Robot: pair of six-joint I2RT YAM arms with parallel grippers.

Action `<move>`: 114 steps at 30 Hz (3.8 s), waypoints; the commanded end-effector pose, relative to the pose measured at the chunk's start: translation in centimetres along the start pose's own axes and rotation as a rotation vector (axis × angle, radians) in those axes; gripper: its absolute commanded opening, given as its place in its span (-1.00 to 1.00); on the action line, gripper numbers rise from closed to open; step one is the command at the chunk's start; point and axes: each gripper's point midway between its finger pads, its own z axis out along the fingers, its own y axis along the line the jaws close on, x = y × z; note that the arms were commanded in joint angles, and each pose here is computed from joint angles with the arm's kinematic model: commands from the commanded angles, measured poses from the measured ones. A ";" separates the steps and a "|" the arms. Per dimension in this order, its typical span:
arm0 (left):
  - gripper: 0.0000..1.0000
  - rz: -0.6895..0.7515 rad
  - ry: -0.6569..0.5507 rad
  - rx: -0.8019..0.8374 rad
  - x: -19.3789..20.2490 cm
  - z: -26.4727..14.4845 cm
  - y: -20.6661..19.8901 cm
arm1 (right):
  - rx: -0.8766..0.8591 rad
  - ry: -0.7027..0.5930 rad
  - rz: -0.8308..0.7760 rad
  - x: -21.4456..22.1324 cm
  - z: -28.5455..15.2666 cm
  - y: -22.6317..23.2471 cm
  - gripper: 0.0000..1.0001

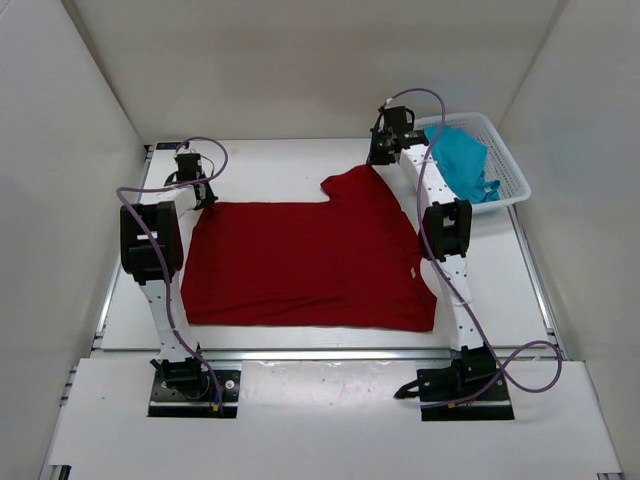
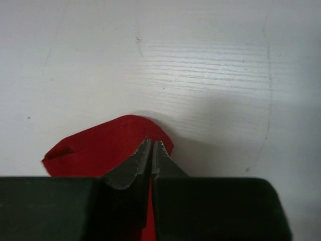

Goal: Fold and stack the t-shirts
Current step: Grap the side of the flattened tshirt furthest away from the robot with both arms, then fold the other side of the tshirt into a rectangle

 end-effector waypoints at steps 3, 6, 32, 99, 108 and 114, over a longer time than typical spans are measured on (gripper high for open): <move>-0.92 -0.030 -0.079 0.054 -3.2 -2.6 -0.8 | 0.015 -0.233 -0.093 -8.8 -9.6 4.8 -0.92; -0.91 -0.076 -0.067 0.075 -3.1 -2.3 -0.5 | 0.081 -0.226 -0.118 -8.5 -10.4 4.2 -0.32; -0.92 -0.035 -0.068 0.049 -3.3 -1.8 -0.6 | -0.077 0.034 0.054 1.6 2.0 -2.0 -0.05; -0.96 -0.187 -0.219 0.170 0.0 -17.7 2.6 | -0.080 -0.117 0.125 16.0 -27.5 2.1 -1.00; -0.89 -0.158 -0.260 0.097 1.5 -19.8 4.7 | -0.086 -0.114 0.156 20.7 -30.2 0.4 -0.99; -0.86 -0.137 -0.204 0.046 4.0 -19.5 5.8 | -0.084 -0.107 0.177 24.8 -31.3 -0.3 -1.00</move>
